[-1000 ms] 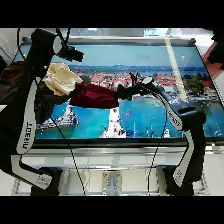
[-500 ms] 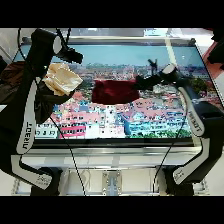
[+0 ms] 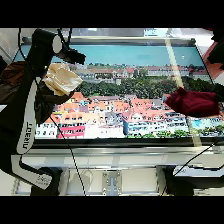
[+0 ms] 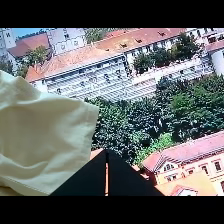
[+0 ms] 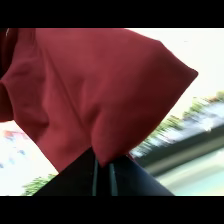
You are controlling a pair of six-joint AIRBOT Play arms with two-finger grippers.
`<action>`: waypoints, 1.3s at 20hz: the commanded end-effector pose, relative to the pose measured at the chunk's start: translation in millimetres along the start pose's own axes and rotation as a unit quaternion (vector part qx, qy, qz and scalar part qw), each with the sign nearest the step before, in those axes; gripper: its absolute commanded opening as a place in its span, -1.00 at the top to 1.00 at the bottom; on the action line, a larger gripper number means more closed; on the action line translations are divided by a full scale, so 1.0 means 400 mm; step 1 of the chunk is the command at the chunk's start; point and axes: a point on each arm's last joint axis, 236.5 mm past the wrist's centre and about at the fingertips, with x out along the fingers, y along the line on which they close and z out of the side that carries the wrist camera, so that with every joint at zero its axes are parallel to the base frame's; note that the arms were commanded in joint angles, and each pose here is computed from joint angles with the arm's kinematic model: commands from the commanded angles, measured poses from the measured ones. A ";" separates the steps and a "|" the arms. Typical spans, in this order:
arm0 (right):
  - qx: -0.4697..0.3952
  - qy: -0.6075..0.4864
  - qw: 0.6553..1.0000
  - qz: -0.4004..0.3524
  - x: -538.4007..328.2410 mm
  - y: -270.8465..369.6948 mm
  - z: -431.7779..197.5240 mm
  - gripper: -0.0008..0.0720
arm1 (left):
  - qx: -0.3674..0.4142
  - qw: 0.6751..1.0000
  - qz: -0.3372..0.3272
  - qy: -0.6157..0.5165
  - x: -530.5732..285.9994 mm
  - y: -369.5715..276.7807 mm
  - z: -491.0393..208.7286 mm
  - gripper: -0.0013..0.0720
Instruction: Fold the shirts.
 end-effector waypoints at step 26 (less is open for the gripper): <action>-0.387 -0.142 0.857 0.309 -0.098 0.905 -0.182 -0.18 | -0.087 0.964 -0.185 0.171 -0.020 -0.237 -0.180 0.91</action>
